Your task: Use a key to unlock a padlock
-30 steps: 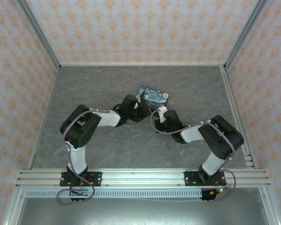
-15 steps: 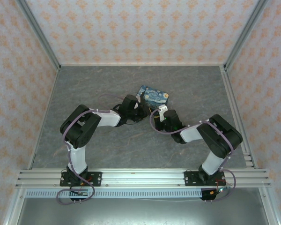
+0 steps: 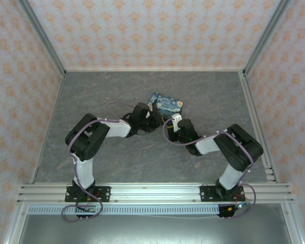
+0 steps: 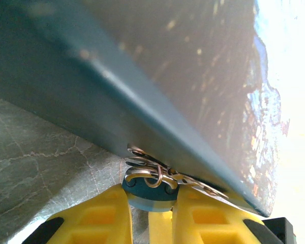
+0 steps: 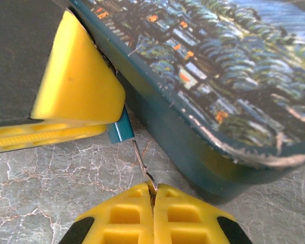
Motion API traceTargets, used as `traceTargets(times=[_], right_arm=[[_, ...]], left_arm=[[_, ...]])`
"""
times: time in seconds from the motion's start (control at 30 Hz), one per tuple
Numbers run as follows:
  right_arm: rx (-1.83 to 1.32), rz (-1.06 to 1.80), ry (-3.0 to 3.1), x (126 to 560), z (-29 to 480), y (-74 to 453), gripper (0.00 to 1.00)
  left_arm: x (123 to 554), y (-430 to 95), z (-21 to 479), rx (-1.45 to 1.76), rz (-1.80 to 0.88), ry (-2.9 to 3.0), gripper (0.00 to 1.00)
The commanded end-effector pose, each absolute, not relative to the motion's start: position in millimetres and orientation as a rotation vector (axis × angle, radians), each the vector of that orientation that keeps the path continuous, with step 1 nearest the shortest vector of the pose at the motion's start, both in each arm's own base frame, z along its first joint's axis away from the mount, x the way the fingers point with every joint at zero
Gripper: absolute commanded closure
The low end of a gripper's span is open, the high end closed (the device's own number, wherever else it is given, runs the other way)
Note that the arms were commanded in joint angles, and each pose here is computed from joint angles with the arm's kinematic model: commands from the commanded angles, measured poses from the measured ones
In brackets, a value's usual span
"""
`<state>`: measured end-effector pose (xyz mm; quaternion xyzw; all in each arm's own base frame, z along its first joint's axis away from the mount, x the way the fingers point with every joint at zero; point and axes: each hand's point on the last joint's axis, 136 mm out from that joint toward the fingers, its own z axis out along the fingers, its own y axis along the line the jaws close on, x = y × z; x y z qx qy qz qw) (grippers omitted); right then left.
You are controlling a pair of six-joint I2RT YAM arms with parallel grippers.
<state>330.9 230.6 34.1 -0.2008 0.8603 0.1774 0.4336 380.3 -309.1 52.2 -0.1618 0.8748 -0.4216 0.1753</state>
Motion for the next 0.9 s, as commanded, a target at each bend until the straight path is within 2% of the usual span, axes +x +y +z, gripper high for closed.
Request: traceTargets(times=[0.0, 0.87], right_arm=[[-0.531, 0.436, 2.146, 330, 32, 233, 1.00], [-0.494, 0.494, 2.074, 333, 53, 240, 1.00]], left_arm=[[382, -312, 69, -0.454, -1.207, 2.450, 0.79], [381, -311, 68, -0.454, -1.203, 2.454, 0.79]])
